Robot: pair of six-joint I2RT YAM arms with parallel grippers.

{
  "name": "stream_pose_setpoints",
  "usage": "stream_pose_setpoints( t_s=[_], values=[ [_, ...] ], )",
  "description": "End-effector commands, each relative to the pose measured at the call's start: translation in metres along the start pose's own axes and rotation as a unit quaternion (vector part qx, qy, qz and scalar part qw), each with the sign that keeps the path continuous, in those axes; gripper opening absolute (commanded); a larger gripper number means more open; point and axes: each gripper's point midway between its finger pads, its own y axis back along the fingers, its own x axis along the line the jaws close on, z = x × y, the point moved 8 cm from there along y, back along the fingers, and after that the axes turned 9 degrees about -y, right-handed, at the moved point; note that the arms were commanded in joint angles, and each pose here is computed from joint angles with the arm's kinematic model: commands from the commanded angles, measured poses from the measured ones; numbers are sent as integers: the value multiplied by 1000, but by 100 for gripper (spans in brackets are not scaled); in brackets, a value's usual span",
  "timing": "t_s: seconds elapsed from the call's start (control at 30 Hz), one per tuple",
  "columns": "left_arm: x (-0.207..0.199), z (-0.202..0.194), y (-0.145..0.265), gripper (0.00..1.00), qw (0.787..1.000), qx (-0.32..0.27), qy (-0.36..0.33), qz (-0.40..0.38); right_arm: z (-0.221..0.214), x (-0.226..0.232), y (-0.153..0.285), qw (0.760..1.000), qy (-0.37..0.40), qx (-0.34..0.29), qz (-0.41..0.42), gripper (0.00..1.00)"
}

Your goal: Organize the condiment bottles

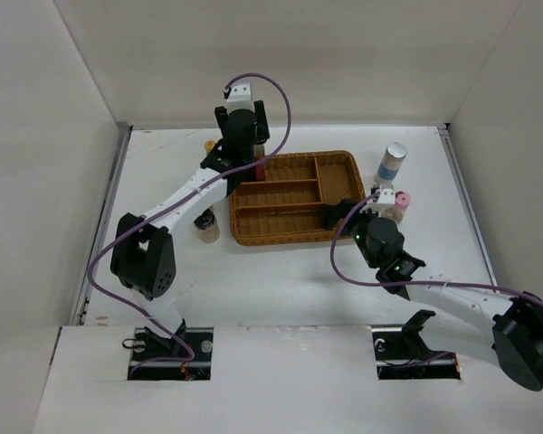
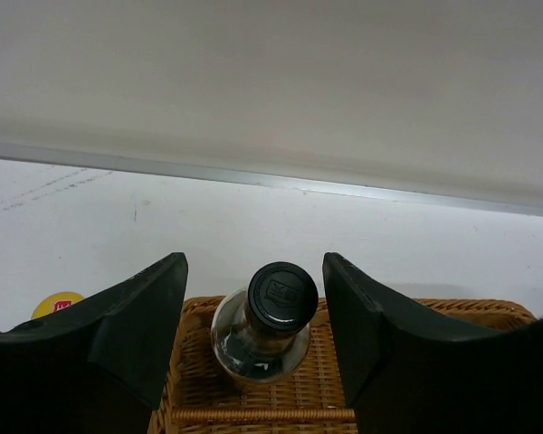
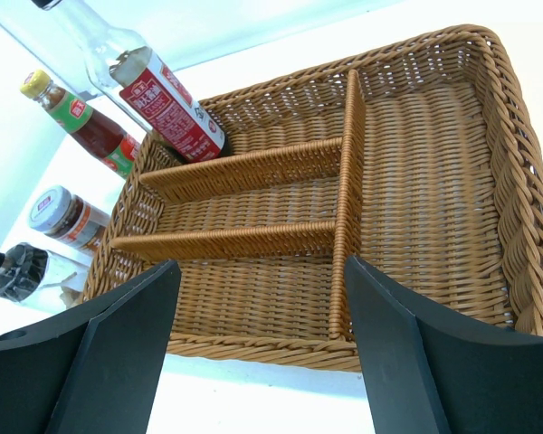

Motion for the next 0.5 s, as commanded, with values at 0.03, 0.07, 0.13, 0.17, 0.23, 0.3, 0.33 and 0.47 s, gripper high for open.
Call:
stream_pose_setpoints(
  t_s=[0.03, 0.07, 0.13, 0.17, 0.23, 0.3, 0.33, 0.47],
  values=[
    [7, 41, 18, 61, 998, -49, 30, 0, 11, 8, -1, 999, -16, -23, 20, 80],
    [11, 47, 22, 61, 998, -54, 34, 3, 10, 8, -1, 999, -16, -22, 19, 80],
    [21, 56, 34, 61, 997, -64, 44, 9, 10, 8, -2, 1000, -15, -21, 18, 80],
    [26, 58, 40, 60, 996, -68, 49, 13, 10, 8, -2, 1000, -15, -21, 17, 80],
    [35, 56, 50, 59, 996, -67, 54, 19, 11, 9, -1, 999, -16, -23, 20, 80],
    [45, 45, 59, 58, 996, -54, 59, 27, 11, 9, -1, 999, -15, -22, 19, 80],
    [50, 38, 63, 57, 996, -47, 64, 34, 11, 9, -1, 999, -16, -22, 20, 80],
    [77, 3, 67, 55, 993, -18, 100, 62, 11, 9, -1, 999, -17, -22, 21, 80]
  ],
)
